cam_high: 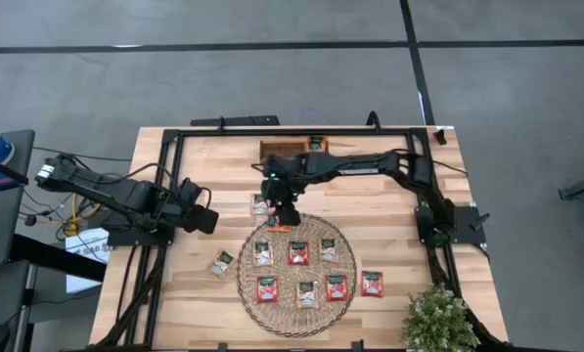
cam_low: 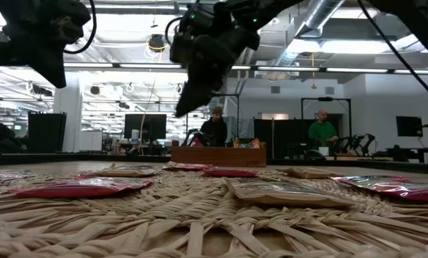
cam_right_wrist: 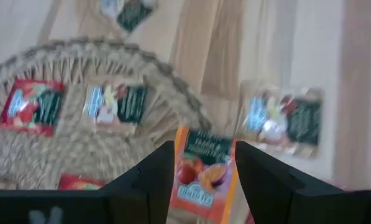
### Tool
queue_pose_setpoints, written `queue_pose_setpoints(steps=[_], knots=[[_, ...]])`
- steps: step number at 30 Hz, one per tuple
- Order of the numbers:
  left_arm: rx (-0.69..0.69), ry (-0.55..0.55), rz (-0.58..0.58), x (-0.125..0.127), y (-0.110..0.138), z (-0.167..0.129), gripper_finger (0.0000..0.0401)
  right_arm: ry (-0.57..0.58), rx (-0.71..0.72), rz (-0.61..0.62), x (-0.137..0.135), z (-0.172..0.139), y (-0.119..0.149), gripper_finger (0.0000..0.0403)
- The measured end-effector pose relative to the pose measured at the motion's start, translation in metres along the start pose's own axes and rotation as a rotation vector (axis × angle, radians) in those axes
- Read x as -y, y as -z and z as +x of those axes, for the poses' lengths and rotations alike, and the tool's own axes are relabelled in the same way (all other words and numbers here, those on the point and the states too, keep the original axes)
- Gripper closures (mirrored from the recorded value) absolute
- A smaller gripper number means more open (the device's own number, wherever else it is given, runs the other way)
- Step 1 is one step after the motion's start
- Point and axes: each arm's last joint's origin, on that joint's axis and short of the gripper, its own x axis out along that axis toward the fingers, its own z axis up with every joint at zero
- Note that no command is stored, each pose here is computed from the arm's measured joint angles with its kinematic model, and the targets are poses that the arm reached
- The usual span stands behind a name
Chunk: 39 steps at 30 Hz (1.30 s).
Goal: Pick & Place Tea
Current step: Put the orange tea bag into the right section of the wooden organizer
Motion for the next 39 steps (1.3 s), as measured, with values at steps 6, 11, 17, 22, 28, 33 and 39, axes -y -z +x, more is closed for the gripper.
queue_pose_setpoints(steps=[6, 11, 17, 22, 28, 33, 39], knots=[[0.012, 0.004, 0.025, 0.001, 0.0, 0.001, 0.0401, -0.028, -0.099, 0.036, 0.006, 0.024, 0.007, 0.0246], [0.025, 0.011, 0.049, 0.002, -0.001, 0.0, 0.0401, -0.028, -0.103, 0.043, 0.008, 0.029, 0.007, 0.0244], [0.033, 0.009, 0.062, 0.002, -0.001, 0.0, 0.0401, 0.032, -0.083, 0.031, 0.011, 0.029, 0.004, 0.0245], [0.035, 0.008, 0.07, 0.002, -0.001, 0.0, 0.0401, 0.034, -0.084, 0.04, 0.012, 0.029, 0.004, 0.0248], [0.045, 0.006, 0.073, 0.002, -0.001, 0.0, 0.0401, 0.054, -0.066, 0.054, 0.018, 0.027, 0.004, 0.0245], [0.047, 0.005, 0.073, 0.002, -0.001, 0.0, 0.0401, 0.031, -0.14, 0.114, 0.028, 0.043, 0.02, 0.0243], [0.048, 0.005, 0.078, 0.002, -0.001, 0.0, 0.0401, 0.027, -0.146, 0.112, 0.032, 0.053, 0.024, 0.0245]])
